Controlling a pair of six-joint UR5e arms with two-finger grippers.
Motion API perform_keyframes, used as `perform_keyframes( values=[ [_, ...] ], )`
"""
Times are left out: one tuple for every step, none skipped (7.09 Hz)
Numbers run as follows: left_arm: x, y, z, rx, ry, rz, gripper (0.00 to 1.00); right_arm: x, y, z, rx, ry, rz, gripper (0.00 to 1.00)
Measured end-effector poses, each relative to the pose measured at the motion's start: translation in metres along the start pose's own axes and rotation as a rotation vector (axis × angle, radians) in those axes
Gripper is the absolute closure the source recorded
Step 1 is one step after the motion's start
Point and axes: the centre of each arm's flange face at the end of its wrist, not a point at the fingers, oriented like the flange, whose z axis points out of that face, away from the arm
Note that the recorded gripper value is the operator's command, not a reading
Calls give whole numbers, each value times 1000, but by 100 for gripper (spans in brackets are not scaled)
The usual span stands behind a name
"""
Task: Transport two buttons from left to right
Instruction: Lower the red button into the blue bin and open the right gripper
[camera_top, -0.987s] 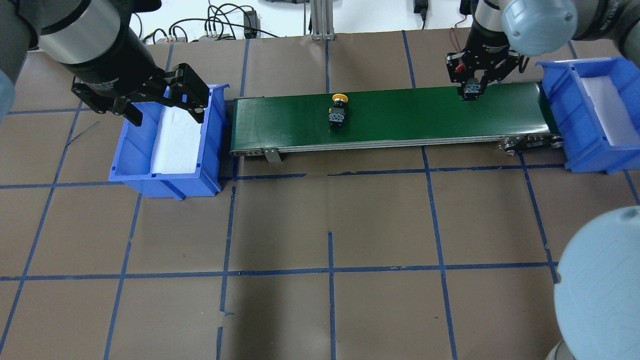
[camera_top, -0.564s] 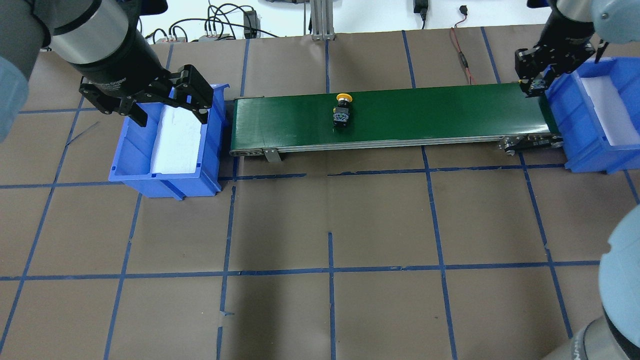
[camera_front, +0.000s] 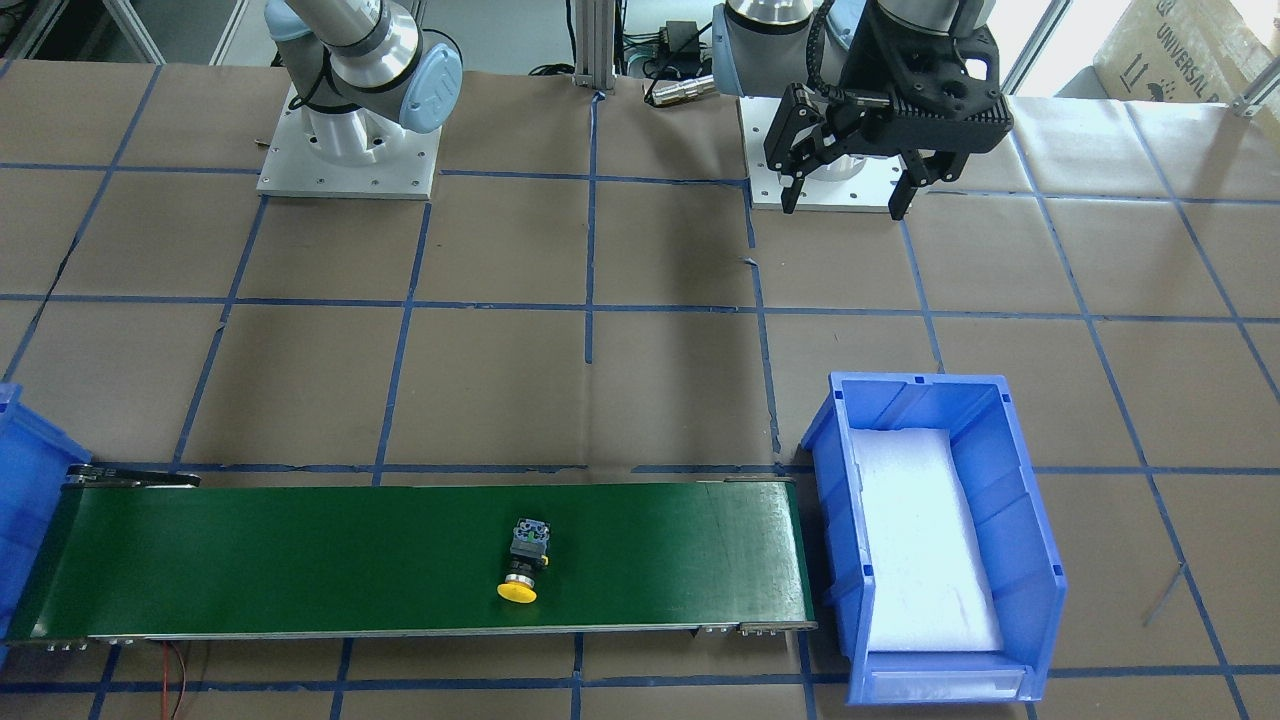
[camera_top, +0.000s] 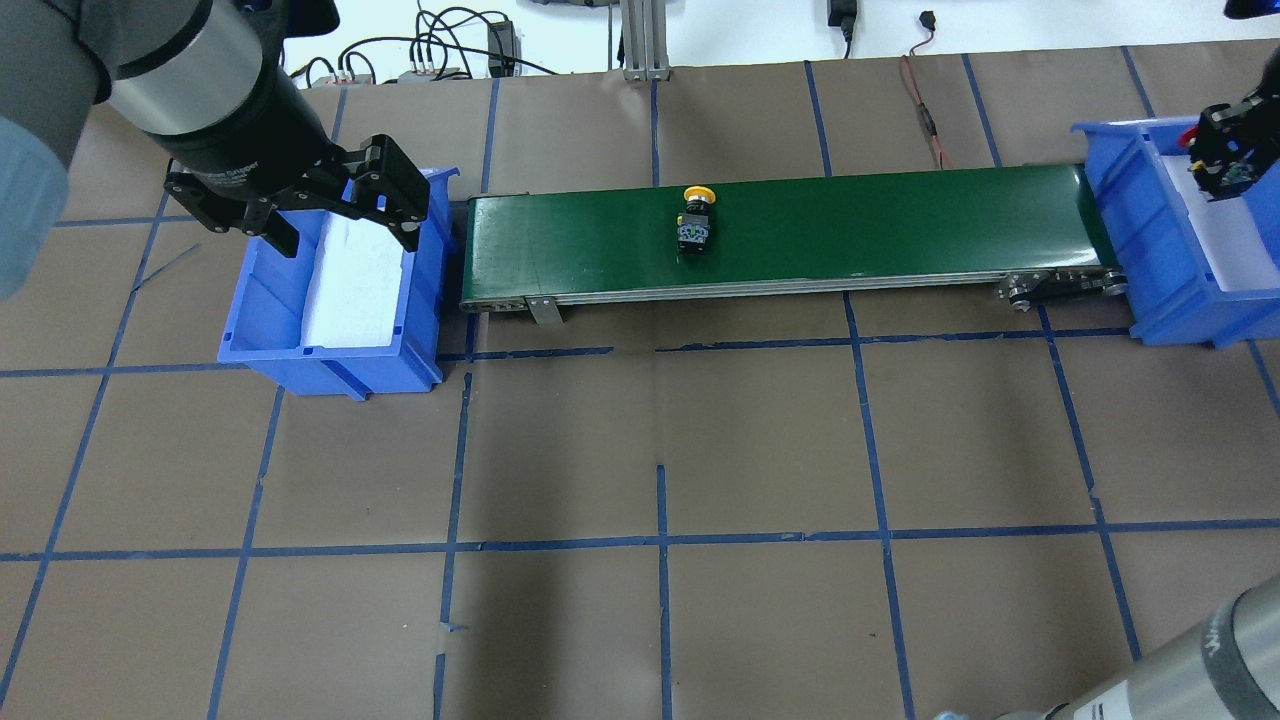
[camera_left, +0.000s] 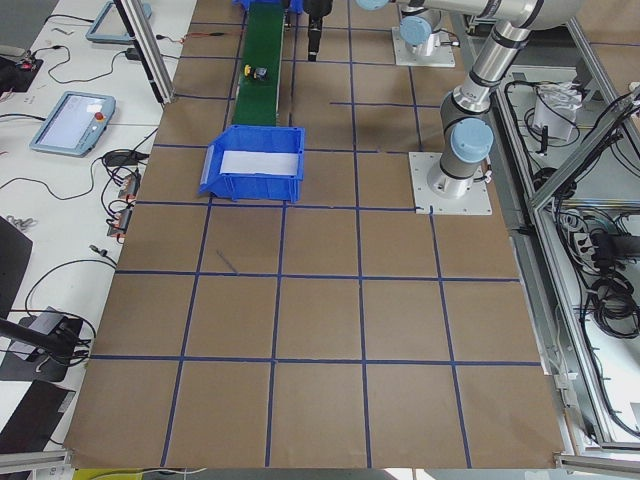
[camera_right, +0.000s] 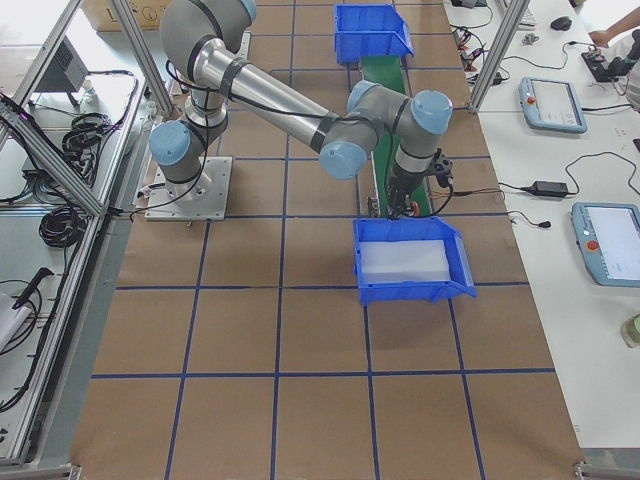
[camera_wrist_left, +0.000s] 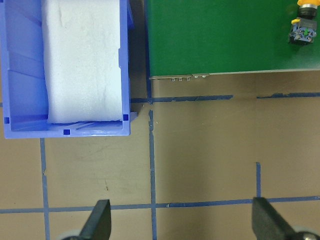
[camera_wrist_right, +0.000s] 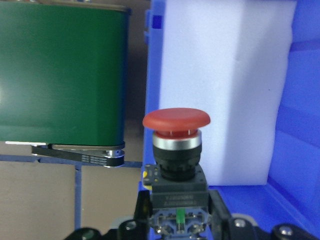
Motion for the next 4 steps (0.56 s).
perform_keyframes(
  values=[
    [-1, -2, 0, 4, -4, 4, 0, 19, -10, 17, 0, -17, 9, 88],
    [-2, -5, -1, 6, -8, 4, 0, 29, -23, 36, 2, -43, 11, 88],
    [-3, -10, -4, 7, -13, -2, 0, 35, -33, 54, -2, -57, 11, 87],
    [-5, -15, -5, 5, -18, -8, 0, 40, -41, 73, 0, -57, 11, 85]
  ],
)
